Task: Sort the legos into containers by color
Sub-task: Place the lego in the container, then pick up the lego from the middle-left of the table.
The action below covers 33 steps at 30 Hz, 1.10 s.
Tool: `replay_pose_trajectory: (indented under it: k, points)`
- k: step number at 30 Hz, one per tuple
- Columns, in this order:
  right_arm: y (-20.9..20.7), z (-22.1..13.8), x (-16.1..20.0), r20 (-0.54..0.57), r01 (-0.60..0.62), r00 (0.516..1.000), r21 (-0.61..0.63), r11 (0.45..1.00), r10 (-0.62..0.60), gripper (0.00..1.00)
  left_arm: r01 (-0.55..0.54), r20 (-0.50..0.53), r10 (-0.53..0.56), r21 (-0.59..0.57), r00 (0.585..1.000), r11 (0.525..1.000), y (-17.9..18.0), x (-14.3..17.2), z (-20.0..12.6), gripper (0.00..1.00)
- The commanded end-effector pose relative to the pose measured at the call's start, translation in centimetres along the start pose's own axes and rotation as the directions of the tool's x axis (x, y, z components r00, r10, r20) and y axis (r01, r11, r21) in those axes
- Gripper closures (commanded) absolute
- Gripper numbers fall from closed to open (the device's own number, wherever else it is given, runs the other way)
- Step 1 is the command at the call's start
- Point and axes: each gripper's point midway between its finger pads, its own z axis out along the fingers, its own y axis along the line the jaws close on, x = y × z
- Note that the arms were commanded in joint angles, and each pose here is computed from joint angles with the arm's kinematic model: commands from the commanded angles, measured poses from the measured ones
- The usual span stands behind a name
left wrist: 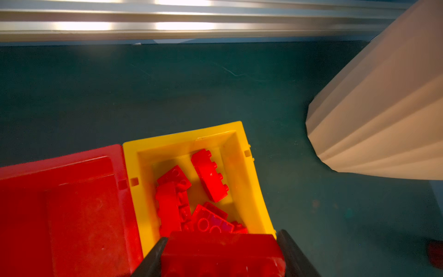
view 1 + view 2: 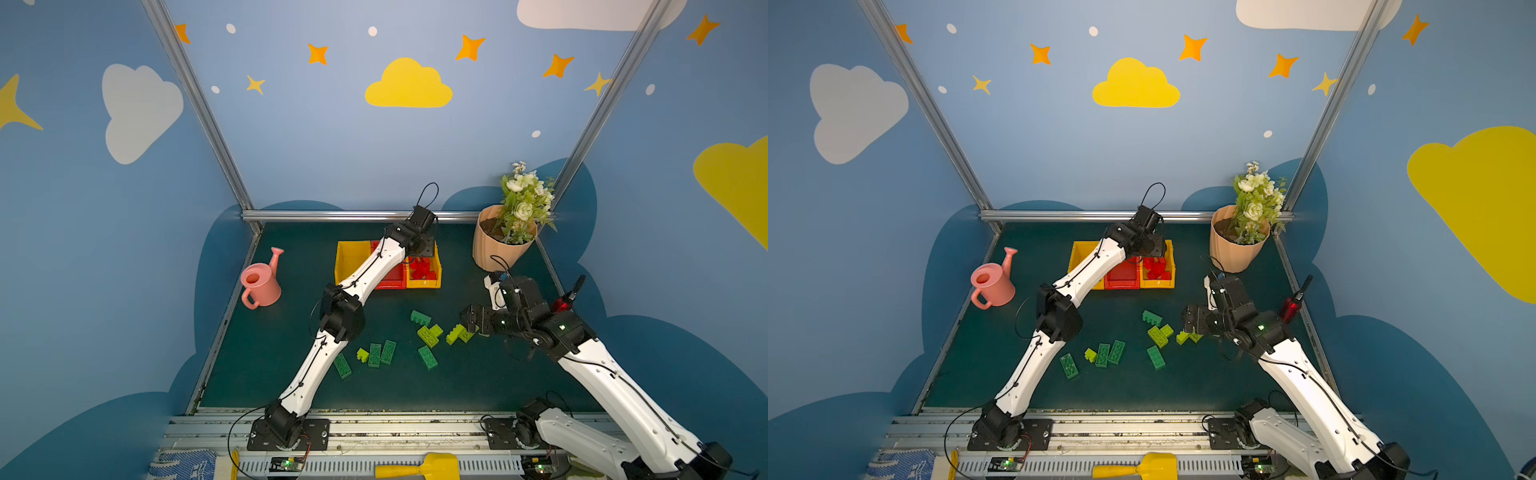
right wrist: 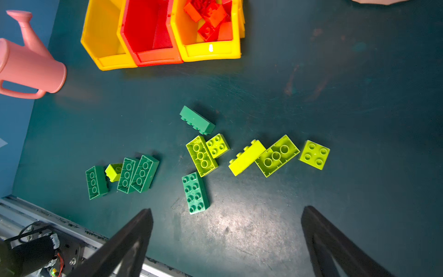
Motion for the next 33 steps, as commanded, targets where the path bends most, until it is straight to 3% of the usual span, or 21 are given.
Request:
replay_pose_trajectory:
  k: [1,4,6,9,10,16,24,28,33]
  points:
    - [-0.6,0.0,0.9,-0.025,-0.014,1.000,0.006,1.000,0.014,0.04,0.005,-0.012,-0.006,-0.009,1.000,1.000,1.0,0.2,0.8,0.48]
    - [-1.0,0.1,0.9,-0.032,-0.017,0.999,0.019,1.000,0.018,0.04,0.042,-0.008,-0.041,0.036,0.999,0.998,1.0,-0.2,1.6,0.40]
    - [-1.2,0.2,0.9,-0.035,-0.020,0.999,0.022,1.000,0.021,0.04,0.058,-0.007,-0.058,0.065,0.998,0.996,0.9,-0.5,1.9,0.30]
    - [-1.3,0.2,0.7,-0.034,-0.026,0.999,0.022,0.999,0.026,0.04,0.066,0.006,-0.067,0.091,0.998,0.994,0.5,-0.9,2.0,0.06]
    - [-1.3,0.2,0.6,-0.033,-0.027,0.999,0.020,0.999,0.028,0.04,0.068,0.012,-0.069,0.097,0.998,0.993,0.4,-1.1,1.9,0.04]
    - [-1.2,-0.1,0.3,-0.024,-0.033,0.999,0.015,0.999,0.033,0.04,0.064,0.024,-0.068,0.140,0.997,0.988,-0.8,-1.9,0.1,0.01]
    - [-0.2,0.4,0.8,-0.047,-0.039,0.998,-0.043,0.998,0.037,0.04,0.019,-0.013,-0.018,0.045,1.000,0.999,-0.1,0.0,-5.3,0.02]
    - [0.4,0.9,1.5,-0.069,-0.041,0.997,-0.077,0.996,0.036,0.04,0.004,-0.022,-0.004,-0.013,1.000,1.000,1.6,3.9,-8.3,0.01]
    - [1.2,1.3,2.6,-0.091,-0.027,0.996,-0.093,0.995,0.019,0.04,0.101,-0.071,-0.104,-0.041,0.992,0.994,5.7,11.4,-11.1,0.00]
